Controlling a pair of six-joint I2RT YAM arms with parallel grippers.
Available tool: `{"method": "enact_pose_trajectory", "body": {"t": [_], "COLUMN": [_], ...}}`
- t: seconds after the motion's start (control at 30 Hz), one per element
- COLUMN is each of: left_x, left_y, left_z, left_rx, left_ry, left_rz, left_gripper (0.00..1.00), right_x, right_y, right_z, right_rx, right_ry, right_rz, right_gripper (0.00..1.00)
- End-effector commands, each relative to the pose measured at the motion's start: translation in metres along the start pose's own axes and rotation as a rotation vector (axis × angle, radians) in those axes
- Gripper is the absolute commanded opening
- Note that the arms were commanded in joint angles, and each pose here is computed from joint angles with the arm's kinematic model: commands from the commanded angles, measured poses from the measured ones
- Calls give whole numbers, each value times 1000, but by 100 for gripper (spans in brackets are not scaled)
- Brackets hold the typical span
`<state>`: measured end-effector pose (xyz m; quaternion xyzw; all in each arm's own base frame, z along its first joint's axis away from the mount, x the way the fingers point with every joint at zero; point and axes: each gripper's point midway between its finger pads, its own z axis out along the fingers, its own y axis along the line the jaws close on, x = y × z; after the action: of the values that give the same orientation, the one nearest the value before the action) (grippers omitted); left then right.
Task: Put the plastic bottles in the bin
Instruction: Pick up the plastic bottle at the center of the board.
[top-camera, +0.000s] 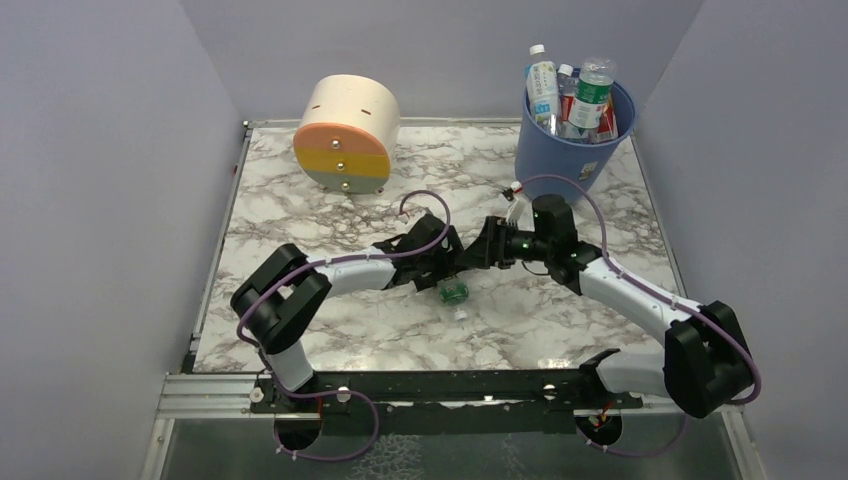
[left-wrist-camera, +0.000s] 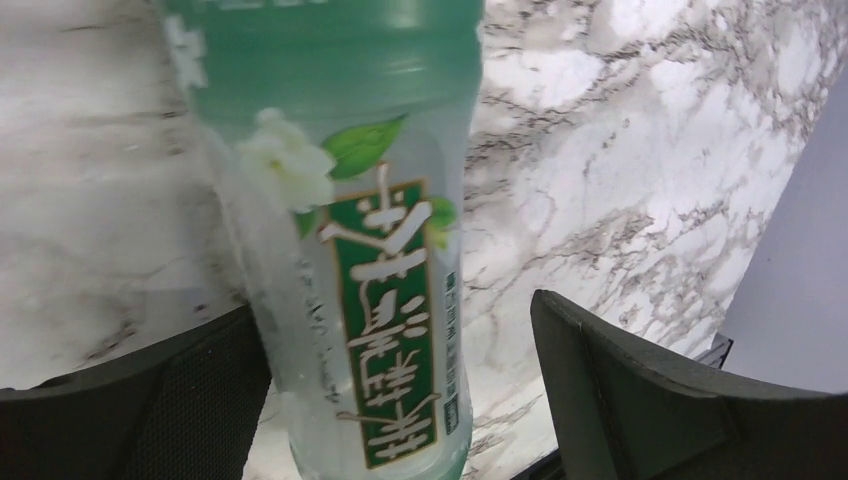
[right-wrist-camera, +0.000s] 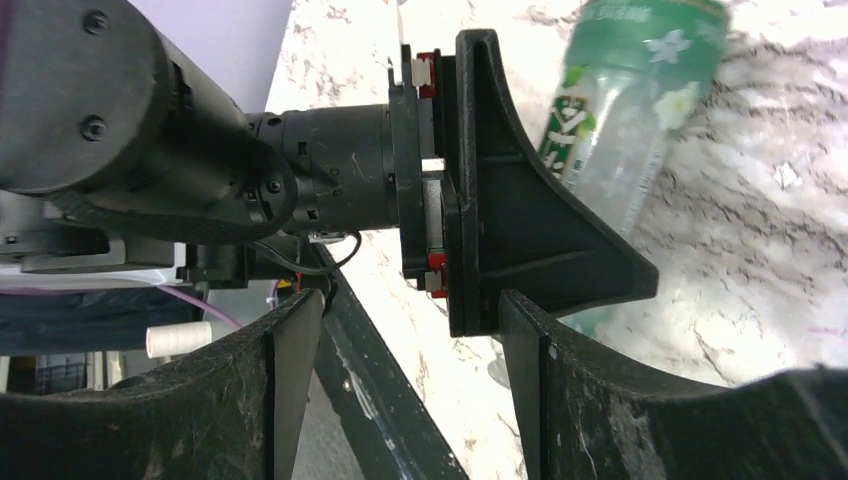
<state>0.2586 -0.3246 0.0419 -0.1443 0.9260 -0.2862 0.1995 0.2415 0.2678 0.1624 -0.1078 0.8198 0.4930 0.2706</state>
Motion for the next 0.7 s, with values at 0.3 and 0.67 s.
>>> {"method": "enact_pose_trajectory", "body": {"t": [0.3,0.67], "left_x": [23,43], "left_y": [22,33], "left_z": [4,13], "left_rx": [-94,-151], "left_ry": [67,111], "left_rz": [128,224], "left_gripper": [93,81], "right_x": [5,-5], "right_y": [-15,-10], "right_z": [-15,-22], "right_rx": [71,61], "right_ry": [-21,-43], "right_rz": [47,53], "right_gripper": [68,65]}}
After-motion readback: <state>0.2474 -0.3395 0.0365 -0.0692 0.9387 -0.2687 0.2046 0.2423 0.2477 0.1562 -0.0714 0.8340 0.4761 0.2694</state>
